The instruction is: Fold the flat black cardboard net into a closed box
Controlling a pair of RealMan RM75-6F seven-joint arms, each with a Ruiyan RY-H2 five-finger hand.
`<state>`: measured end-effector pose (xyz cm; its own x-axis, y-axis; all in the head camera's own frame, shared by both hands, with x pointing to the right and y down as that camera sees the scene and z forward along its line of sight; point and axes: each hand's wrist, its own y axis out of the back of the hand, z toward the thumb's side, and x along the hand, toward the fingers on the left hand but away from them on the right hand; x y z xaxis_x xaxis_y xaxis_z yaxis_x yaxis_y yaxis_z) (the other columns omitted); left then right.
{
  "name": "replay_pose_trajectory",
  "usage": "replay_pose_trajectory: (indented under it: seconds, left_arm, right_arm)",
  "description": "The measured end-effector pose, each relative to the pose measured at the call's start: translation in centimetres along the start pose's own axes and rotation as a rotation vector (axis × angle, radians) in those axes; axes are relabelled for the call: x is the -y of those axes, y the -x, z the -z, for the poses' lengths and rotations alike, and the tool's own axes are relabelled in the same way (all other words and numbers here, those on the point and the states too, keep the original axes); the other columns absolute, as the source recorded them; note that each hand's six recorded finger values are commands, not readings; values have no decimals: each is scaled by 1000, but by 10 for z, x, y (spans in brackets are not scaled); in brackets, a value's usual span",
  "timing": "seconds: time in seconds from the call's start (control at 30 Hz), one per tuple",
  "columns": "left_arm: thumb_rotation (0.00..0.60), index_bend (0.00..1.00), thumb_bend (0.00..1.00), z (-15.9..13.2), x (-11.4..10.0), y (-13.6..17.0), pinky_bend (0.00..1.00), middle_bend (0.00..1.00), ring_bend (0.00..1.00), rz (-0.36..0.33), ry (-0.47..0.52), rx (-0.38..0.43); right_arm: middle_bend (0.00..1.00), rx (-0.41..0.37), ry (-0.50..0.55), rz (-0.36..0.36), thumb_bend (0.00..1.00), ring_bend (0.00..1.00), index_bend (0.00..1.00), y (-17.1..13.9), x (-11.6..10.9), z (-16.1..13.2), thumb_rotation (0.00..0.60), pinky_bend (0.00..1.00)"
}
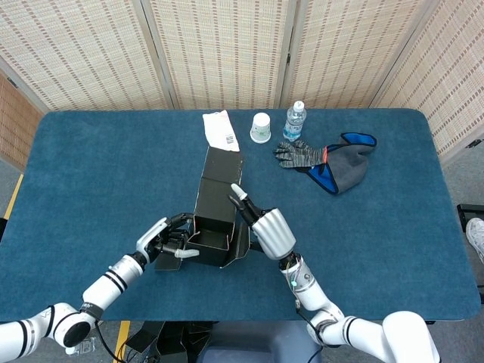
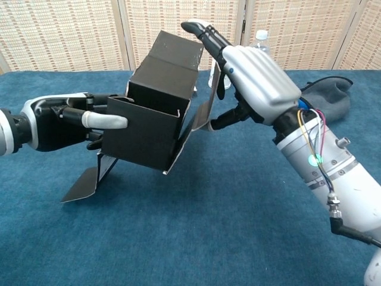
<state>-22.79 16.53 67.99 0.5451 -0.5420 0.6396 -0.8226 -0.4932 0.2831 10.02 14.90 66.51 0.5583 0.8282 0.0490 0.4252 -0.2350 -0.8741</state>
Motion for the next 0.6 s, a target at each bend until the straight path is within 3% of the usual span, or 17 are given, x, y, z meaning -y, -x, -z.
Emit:
replay_pose_trajectory:
  seconds: [0.33, 0.6]
  left_arm:
    - [600, 288, 114, 0, 8, -2, 774, 271, 581, 26, -27, 11]
    - [600, 287, 114, 3, 11, -3, 774, 271, 581, 33, -25, 14]
  right_arm:
    - [51, -94, -37, -15, 50, 646, 0, 15, 5, -18, 600, 1000]
    - [0, -106, -34, 10, 50, 628, 0, 20, 4, -25, 600, 1000]
